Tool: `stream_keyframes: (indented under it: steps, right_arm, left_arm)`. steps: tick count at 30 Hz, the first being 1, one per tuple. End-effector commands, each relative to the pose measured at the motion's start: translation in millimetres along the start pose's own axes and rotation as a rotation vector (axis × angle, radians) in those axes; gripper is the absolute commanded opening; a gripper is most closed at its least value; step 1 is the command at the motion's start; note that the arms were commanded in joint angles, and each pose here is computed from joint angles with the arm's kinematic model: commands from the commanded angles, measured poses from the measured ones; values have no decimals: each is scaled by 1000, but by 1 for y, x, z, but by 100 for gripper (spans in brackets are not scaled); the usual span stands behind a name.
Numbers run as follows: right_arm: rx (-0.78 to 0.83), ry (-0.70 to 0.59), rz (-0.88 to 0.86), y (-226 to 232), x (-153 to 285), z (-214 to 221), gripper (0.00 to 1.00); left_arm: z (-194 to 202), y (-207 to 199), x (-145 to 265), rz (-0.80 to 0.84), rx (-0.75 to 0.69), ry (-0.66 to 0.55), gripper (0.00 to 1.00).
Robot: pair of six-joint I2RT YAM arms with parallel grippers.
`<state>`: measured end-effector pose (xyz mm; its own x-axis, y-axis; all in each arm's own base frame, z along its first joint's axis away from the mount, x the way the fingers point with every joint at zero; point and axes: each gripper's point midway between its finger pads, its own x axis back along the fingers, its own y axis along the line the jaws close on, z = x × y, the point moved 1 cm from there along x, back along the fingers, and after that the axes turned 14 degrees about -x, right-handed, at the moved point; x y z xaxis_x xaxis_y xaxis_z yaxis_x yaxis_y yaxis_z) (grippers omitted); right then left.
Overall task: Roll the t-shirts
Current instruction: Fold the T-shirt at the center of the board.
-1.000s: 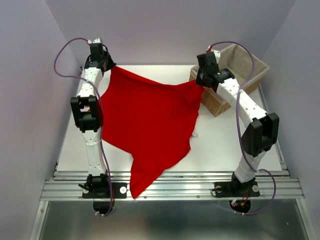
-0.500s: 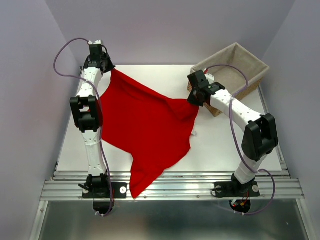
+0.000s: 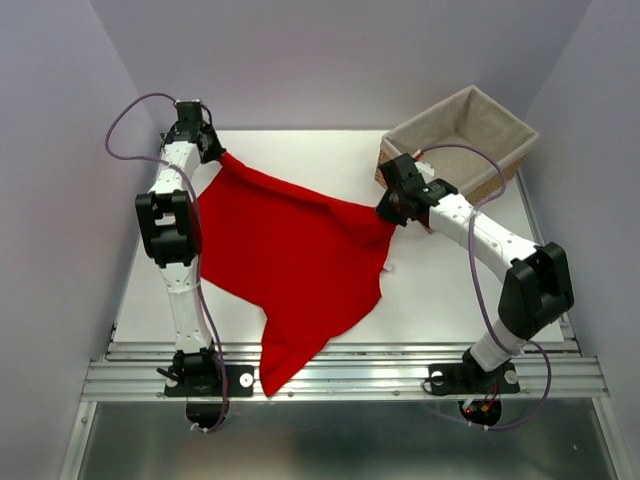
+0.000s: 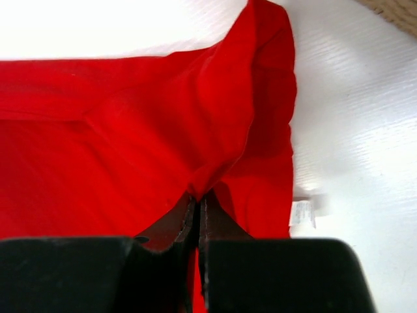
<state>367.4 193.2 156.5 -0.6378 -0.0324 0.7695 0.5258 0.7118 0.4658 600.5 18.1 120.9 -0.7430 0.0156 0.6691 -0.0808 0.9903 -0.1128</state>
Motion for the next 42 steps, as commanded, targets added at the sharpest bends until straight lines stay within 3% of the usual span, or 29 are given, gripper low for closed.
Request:
stream_keyframes:
  steps: [1,30,32,34,36,37,38,41,42]
  right_arm:
    - [-35,-2,-110,22,24,2,1]
    - [3,165,-139,-12,45,104,1]
    - [1,165,-132,-16,44,108,3]
    - [14,176,-119,-23,44,119,13]
    - [19,181,-113,-30,45,123,24]
    - [25,184,-96,-38,43,125,43]
    - [29,183,-86,-44,42,126,50]
    - [40,152,-44,-64,42,121,61]
    - [49,137,-19,-71,42,118,61]
  left_arm:
    - [-46,8,55,-31,-17,-129,0]
    - [8,51,79,-223,13,34,0]
    - [15,52,77,-224,14,57,0]
    - [20,52,77,-217,16,76,0]
    - [20,52,79,-218,14,74,17]
    - [18,52,80,-220,14,68,40]
    - [16,52,81,-219,12,65,53]
    - [7,47,86,-201,13,49,73]
    - [5,44,88,-192,11,44,74]
